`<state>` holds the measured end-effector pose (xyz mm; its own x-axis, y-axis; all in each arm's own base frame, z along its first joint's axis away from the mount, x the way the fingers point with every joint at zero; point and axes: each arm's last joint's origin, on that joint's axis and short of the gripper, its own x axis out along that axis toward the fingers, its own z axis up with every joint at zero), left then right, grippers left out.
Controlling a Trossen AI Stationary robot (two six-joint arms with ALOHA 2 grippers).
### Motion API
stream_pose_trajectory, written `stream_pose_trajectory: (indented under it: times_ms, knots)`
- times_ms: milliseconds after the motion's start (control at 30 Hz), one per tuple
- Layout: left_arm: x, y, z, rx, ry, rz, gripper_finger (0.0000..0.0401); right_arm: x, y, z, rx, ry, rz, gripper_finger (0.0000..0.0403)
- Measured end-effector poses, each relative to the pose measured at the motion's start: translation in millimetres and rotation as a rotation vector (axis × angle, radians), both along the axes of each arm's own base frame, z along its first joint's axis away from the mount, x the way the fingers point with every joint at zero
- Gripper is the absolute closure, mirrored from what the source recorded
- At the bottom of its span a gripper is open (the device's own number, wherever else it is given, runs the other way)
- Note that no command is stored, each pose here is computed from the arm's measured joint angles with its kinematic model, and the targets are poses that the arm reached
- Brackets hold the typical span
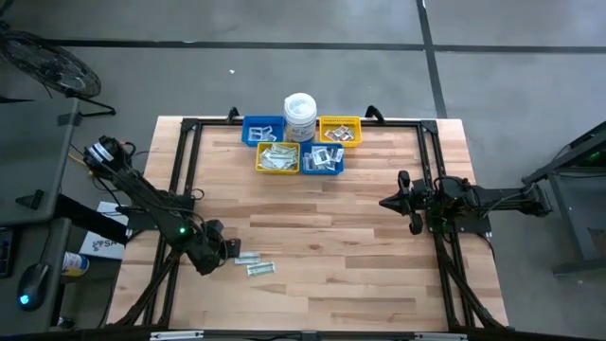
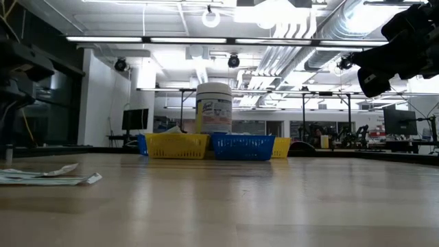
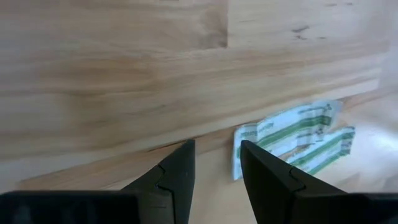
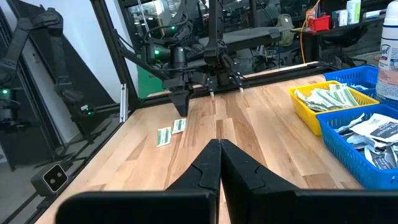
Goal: Pick & Place First Aid Supplies
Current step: Put the green bandage pad into the left yellow bin
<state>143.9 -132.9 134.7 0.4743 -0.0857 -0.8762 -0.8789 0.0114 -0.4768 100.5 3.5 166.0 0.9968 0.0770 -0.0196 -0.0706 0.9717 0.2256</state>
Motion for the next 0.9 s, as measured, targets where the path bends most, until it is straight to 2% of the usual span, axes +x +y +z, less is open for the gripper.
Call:
stream_pose_trajectory:
  times_ms: [800, 900]
  knots:
    - [17.6, -14.8, -26.7, 0.024, -0.079, 0.002, 0.0273, 0.0, 0.0, 0.0, 0.000, 0.000, 0.000, 0.0402]
    - [17.9, -14.8, -27.6, 0.031, -0.082, 0.004, 0.0284, 0.0, 0.0, 0.0, 0.000, 0.000, 0.000, 0.0402]
